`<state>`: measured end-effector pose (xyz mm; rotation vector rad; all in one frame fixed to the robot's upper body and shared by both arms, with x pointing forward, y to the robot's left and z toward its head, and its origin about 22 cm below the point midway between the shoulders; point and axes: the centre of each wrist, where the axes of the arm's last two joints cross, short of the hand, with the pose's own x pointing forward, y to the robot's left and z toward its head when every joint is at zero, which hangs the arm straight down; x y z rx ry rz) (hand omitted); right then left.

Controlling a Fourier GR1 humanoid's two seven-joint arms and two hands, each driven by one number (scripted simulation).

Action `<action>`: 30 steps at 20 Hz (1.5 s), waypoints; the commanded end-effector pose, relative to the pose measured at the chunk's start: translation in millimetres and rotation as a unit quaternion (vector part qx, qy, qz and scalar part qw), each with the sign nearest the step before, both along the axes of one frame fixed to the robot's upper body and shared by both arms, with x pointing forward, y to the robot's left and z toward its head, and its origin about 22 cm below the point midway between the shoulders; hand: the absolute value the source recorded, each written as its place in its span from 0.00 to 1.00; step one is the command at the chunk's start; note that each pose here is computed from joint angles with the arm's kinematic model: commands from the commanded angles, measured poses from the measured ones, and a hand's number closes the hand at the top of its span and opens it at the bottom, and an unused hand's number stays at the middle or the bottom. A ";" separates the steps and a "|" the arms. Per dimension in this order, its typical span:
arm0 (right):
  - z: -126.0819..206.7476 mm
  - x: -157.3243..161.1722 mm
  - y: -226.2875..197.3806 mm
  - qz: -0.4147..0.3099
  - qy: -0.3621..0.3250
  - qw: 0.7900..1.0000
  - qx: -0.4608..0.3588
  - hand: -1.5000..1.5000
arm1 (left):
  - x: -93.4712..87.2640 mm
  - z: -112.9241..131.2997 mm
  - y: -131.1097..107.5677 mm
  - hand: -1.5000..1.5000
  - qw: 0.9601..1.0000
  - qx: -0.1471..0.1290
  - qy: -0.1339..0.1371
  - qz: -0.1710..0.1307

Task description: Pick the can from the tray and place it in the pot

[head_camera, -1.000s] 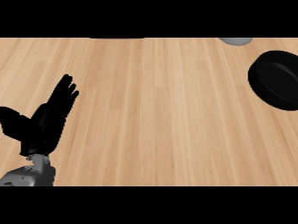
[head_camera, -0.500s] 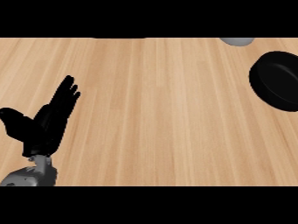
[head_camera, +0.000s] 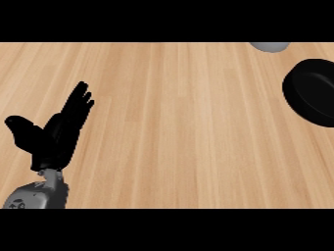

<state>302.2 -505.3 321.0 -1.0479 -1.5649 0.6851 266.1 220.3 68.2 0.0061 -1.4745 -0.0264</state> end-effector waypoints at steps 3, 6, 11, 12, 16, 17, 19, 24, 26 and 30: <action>-25.8 41.5 22.1 0.004 0.032 0.999 0.005 1.00 | 5.9 7.2 10.0 0.50 1.000 -0.001 0.001 -0.010; -39.7 54.5 20.1 0.003 0.047 0.999 -0.024 1.00 | 17.3 1.9 9.0 0.50 1.000 0.001 -0.002 -0.013; -82.9 71.2 28.3 0.009 0.121 0.991 0.057 1.00 | 3.1 -9.5 4.3 0.50 1.000 0.001 -0.002 -0.012; -85.1 81.1 40.0 0.009 0.126 0.989 0.083 0.00 | -0.2 -6.1 5.6 0.50 1.000 -0.009 0.002 -0.011; -100.8 88.1 39.4 0.013 0.167 0.976 0.139 0.00 | 15.3 -6.6 12.5 0.50 1.000 0.000 -0.007 -0.002; -111.7 88.4 39.4 0.016 0.165 0.973 0.160 0.00 | 0.6 -3.1 3.4 0.50 1.000 0.002 -0.005 -0.012; -105.2 77.5 21.0 0.028 0.149 0.968 0.198 0.00 | -2.6 -4.5 6.0 0.50 1.000 -0.003 -0.005 -0.008; -105.1 82.3 25.2 0.006 0.011 0.955 0.298 0.00 | 3.5 -2.8 4.3 0.50 1.000 -0.003 -0.003 0.000; -92.9 74.1 12.6 -0.010 -0.046 0.950 0.309 0.00 | -0.3 -6.7 10.7 0.50 1.000 -0.005 -0.004 -0.010; -70.1 42.8 -25.8 -0.054 -0.079 0.939 0.332 0.00 | -4.4 -3.1 1.4 0.50 1.000 -0.001 -0.003 -0.004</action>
